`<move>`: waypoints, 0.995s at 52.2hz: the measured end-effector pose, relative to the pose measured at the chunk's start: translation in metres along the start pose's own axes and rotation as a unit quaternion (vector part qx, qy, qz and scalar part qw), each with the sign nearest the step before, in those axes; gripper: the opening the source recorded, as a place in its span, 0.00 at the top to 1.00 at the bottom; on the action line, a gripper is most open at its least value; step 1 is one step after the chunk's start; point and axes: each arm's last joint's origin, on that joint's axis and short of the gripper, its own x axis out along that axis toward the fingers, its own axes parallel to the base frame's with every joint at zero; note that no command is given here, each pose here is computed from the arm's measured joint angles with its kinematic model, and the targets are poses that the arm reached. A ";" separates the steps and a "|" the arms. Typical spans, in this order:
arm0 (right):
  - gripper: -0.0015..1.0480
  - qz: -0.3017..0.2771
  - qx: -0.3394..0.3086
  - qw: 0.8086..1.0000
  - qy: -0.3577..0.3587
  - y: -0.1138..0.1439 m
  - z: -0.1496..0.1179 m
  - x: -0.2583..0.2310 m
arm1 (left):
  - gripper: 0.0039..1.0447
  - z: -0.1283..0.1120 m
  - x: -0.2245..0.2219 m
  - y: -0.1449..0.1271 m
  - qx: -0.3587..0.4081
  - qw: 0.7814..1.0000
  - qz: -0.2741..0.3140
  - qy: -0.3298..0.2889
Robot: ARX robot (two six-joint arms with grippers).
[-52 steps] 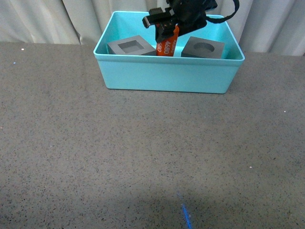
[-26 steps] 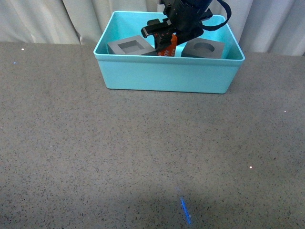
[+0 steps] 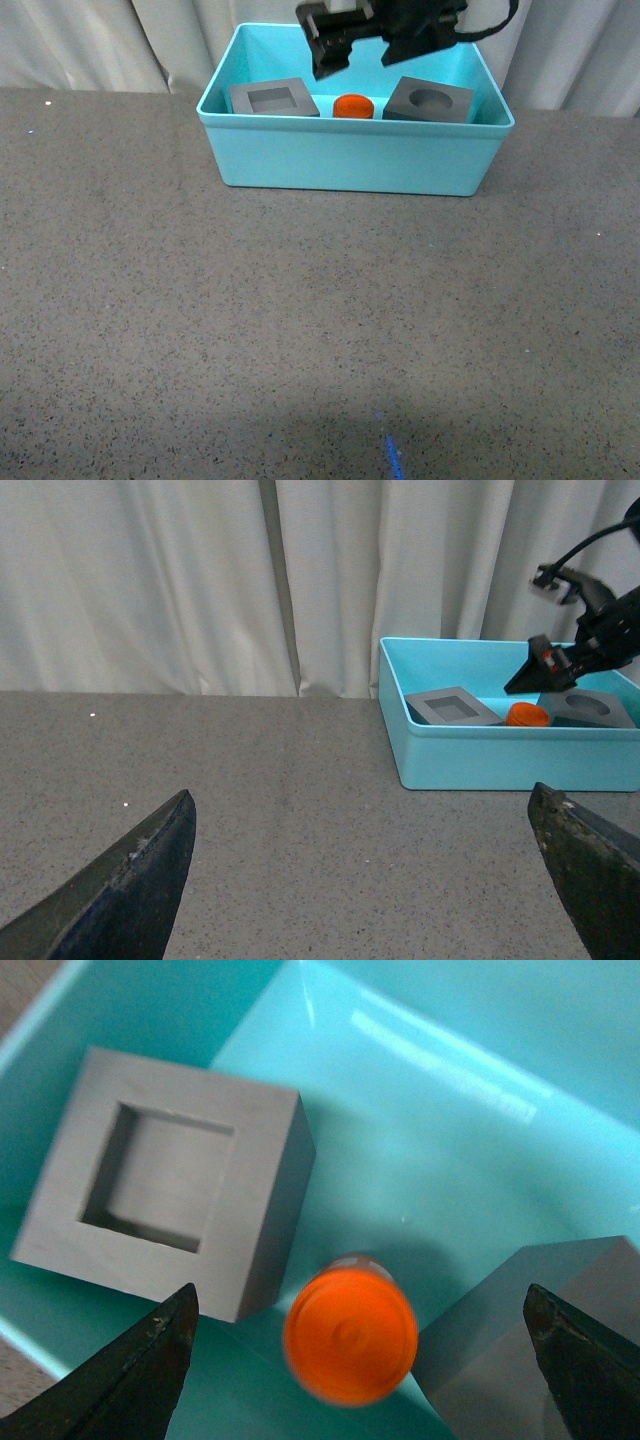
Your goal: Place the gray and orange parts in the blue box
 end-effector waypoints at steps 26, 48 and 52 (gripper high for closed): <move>0.09 -0.165 0.061 0.955 -0.237 0.016 -0.062 -0.177 | 0.06 0.000 0.000 0.000 0.000 1.000 0.000 0.000; 0.09 -0.317 0.103 0.901 -0.277 0.050 -0.190 -0.251 | 0.06 0.000 0.000 0.000 0.000 1.000 0.000 0.000; 0.09 -0.324 0.102 0.894 -0.292 0.055 -0.206 -0.258 | 0.06 0.000 0.000 0.000 0.000 1.000 0.000 0.000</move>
